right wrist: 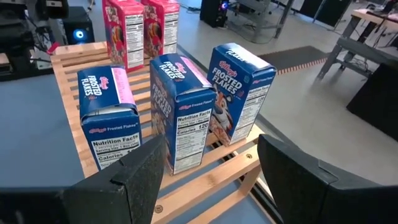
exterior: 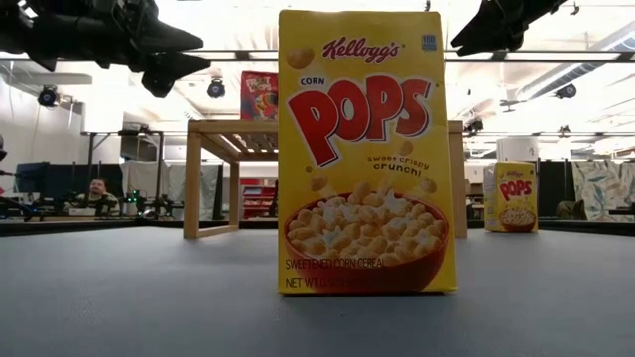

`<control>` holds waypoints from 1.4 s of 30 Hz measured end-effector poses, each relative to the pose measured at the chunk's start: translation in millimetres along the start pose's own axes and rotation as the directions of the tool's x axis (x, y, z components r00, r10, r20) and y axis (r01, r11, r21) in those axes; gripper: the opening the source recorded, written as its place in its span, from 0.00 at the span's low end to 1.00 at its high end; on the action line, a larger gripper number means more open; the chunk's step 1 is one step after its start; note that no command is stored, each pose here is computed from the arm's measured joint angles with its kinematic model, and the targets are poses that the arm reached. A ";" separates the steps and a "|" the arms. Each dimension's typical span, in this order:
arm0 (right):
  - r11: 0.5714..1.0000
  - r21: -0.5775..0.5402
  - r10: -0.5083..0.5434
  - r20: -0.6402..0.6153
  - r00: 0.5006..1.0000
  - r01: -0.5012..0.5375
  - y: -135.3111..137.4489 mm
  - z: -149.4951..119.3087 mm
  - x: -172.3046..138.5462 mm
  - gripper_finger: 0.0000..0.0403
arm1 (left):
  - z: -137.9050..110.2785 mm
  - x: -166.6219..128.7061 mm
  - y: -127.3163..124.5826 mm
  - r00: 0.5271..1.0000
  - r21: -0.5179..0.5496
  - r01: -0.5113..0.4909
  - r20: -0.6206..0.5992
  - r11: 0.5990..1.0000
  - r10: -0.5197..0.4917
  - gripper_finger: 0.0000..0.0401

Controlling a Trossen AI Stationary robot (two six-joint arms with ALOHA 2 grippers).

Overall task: Stack cereal on shelf
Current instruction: Put the top yellow cereal box on the shelf

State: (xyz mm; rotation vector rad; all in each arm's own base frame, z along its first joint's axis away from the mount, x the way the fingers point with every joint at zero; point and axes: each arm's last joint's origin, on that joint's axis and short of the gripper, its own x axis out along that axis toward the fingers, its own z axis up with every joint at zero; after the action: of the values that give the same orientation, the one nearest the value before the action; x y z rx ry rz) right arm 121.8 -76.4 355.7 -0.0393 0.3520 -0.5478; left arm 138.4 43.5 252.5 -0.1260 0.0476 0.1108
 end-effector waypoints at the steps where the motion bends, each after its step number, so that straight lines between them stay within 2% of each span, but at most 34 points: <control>1: 1.000 0.000 0.000 0.000 1.000 0.000 0.0 0.0 0.0 0.61 | -0.3 0.4 0.1 1.000 -0.001 0.000 -0.002 1.000 0.000 0.50; 10: 1.000 0.010 0.005 -0.039 0.999 -0.005 0.5 -3.3 2.4 0.61 | 1.0 -1.3 -0.4 1.000 -0.003 0.000 0.009 1.000 0.000 0.50; 14: 0.999 0.048 0.010 -0.080 0.997 -0.007 0.9 -5.9 8.7 0.61 | 1.4 -1.9 -0.6 1.000 -0.002 0.000 0.012 1.000 0.000 0.50; 19: 1.000 -0.018 0.008 -0.132 0.991 -0.010 1.3 -9.1 19.4 0.61 | 0.5 -1.1 -0.3 1.000 -0.016 0.000 0.004 1.000 0.000 0.50; 24: 1.000 -0.006 0.013 -0.163 0.986 -0.014 1.7 -11.0 27.8 0.61 | 0.2 -2.0 -0.5 1.000 -0.024 -0.001 -0.001 1.000 0.001 0.50; 32: 1.000 -0.022 0.011 -0.148 0.989 -0.014 1.5 -9.2 29.5 0.61 | -1.5 -1.4 -0.2 1.000 -0.039 -0.004 -0.017 0.999 0.003 0.50; 42: 0.998 -0.056 -0.019 -0.124 0.992 0.012 0.4 -7.0 26.2 0.58 | -1.0 -1.5 1.2 0.999 0.018 -0.047 -0.010 0.999 0.047 0.50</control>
State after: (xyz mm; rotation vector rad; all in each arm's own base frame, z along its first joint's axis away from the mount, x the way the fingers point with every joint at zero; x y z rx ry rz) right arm 140.4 -89.2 340.8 -0.0611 0.4884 -0.5577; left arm 136.8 44.4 251.4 -0.1081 0.0617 0.1571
